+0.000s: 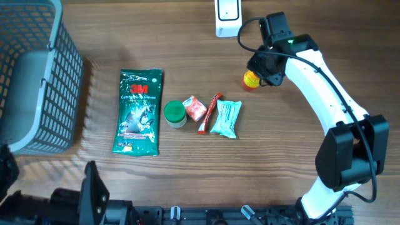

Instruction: Scan the item barcode

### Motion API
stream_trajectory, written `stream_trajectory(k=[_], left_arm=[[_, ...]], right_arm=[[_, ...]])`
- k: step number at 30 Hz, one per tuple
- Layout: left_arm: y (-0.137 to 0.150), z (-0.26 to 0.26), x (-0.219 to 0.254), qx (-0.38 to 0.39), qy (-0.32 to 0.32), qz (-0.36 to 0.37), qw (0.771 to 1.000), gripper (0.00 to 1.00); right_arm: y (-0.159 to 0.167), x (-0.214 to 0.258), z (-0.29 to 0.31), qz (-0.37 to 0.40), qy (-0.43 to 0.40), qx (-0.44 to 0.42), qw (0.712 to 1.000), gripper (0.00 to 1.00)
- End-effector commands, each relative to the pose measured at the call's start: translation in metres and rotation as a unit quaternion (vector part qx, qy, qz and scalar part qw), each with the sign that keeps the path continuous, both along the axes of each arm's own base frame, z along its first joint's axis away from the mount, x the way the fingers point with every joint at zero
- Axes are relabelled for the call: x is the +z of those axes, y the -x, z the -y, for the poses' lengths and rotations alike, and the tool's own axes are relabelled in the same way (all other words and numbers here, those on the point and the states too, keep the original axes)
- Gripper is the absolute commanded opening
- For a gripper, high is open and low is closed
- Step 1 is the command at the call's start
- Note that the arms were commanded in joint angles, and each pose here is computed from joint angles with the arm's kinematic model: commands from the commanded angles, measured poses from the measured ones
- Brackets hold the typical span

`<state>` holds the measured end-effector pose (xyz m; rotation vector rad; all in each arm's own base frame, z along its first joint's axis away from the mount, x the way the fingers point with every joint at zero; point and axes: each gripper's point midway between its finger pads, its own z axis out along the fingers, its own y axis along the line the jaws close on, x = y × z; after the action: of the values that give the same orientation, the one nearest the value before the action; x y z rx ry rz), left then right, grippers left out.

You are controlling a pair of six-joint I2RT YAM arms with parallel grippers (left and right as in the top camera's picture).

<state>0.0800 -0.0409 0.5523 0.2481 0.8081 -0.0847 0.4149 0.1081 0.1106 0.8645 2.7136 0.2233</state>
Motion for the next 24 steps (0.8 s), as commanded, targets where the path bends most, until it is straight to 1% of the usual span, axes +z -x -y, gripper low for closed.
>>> stream_trajectory(k=[1, 2, 3, 4, 7, 9, 11, 13, 14, 22, 23, 24], left_arm=[[0.008, 0.000, -0.001, 0.008, -0.002, 0.009, 1.000, 1.00], [0.007, -0.001, -0.001, 0.012, -0.002, 0.009, 1.000, 1.00], [0.007, -0.001, -0.001, 0.014, -0.002, 0.009, 1.000, 1.00], [0.007, -0.001, -0.001, 0.016, -0.002, 0.009, 1.000, 1.00], [0.007, -0.001, -0.001, 0.016, -0.002, 0.009, 1.000, 1.00], [0.007, -0.001, -0.001, 0.016, -0.002, 0.009, 1.000, 1.00], [0.007, -0.001, -0.001, 0.016, -0.002, 0.009, 1.000, 1.00], [0.007, -0.001, -0.001, 0.016, -0.002, 0.009, 1.000, 1.00], [0.007, -0.001, -0.001, 0.016, -0.002, 0.009, 1.000, 1.00], [0.008, -0.001, -0.001, 0.016, -0.002, 0.010, 1.000, 1.00], [0.008, -0.001, -0.001, 0.016, -0.002, 0.010, 1.000, 1.00], [0.008, -0.001, -0.001, 0.016, -0.002, 0.010, 1.000, 1.00]], right_arm=[[0.003, 0.003, -0.005, 0.000, 0.012, 0.081, 0.997, 0.31], [0.004, 0.006, -0.008, 0.004, 0.011, 0.113, 0.994, 0.30], [0.006, 0.011, -0.014, 0.012, 0.009, 0.162, 0.987, 0.30], [0.011, 0.019, -0.018, 0.020, 0.010, 0.219, 0.975, 0.30], [0.032, 0.046, -0.013, 0.028, 0.045, 0.330, 0.943, 0.30], [0.046, 0.057, -0.005, 0.021, 0.067, 0.363, 0.929, 0.31], [0.057, 0.060, 0.004, 0.006, 0.088, 0.374, 0.923, 0.31], [0.065, 0.058, 0.014, -0.017, 0.108, 0.376, 0.920, 0.36], [0.066, 0.058, 0.017, -0.021, 0.114, 0.375, 0.920, 0.36], [0.050, 0.051, 0.015, 0.006, 0.127, 0.383, 0.915, 0.38], [0.049, 0.050, 0.014, 0.009, 0.129, 0.389, 0.912, 0.39], [0.048, 0.047, 0.014, 0.013, 0.134, 0.408, 0.903, 0.36]])
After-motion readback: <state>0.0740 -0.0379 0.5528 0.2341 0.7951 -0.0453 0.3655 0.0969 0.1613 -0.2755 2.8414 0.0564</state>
